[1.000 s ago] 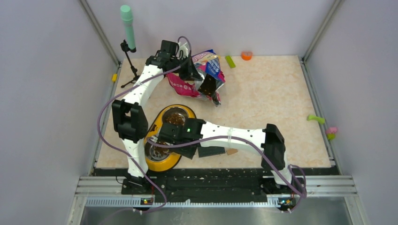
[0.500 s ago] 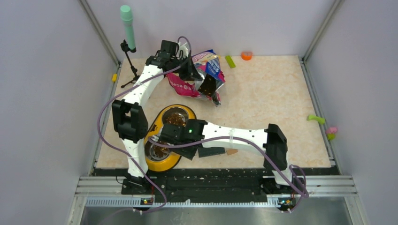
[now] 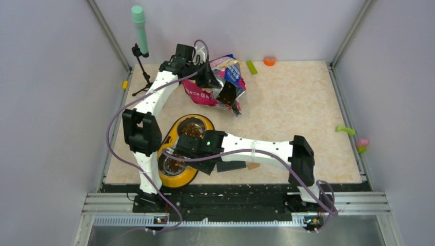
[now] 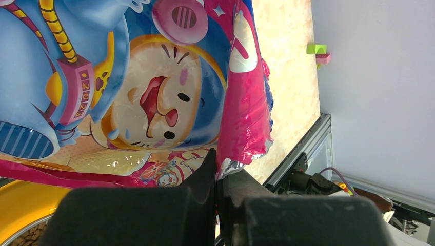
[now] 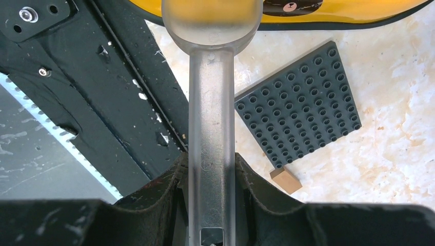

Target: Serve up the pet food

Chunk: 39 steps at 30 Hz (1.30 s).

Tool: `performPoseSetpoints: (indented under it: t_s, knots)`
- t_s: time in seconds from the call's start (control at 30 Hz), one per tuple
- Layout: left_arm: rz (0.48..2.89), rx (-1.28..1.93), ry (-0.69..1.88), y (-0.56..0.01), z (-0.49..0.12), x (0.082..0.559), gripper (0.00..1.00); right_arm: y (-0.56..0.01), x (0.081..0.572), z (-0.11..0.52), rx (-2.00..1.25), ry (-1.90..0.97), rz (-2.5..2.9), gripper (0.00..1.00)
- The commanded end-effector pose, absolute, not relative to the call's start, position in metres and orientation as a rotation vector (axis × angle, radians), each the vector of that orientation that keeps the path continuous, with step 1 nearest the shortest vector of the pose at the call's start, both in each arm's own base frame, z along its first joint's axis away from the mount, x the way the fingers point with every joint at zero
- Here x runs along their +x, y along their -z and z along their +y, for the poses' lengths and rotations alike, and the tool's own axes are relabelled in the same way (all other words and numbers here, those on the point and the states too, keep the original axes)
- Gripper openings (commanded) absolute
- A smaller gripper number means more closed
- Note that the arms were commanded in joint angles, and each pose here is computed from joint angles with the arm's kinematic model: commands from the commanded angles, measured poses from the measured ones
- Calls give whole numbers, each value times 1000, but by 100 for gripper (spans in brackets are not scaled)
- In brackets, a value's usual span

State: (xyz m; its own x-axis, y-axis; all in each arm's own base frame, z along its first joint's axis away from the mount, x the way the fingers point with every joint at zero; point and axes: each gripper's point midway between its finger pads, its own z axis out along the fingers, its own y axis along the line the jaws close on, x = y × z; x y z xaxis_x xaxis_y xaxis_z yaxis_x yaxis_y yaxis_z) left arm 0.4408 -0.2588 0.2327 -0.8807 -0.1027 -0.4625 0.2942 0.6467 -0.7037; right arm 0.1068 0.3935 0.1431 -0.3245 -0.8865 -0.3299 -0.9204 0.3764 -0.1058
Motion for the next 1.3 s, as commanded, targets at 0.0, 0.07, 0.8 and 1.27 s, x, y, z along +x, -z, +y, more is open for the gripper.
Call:
performPoseSetpoints:
  t_s: [0.0,0.07,0.8,1.27]
  knots:
    - [2267,145,1065,-267,-240,459,0,-171,101,405,-1532,-251,2242,0]
    - [2270,147,1067,-266,-241,458,0,-162,100,399,-1566,-203,2262,0]
    - [2270,128,1080,-265,-243,465,0,-185,108,411,-1539,-235,2160,0]
    - [2277,107,1097,-262,-244,464,0,-162,100,397,-1587,-202,2206,0]
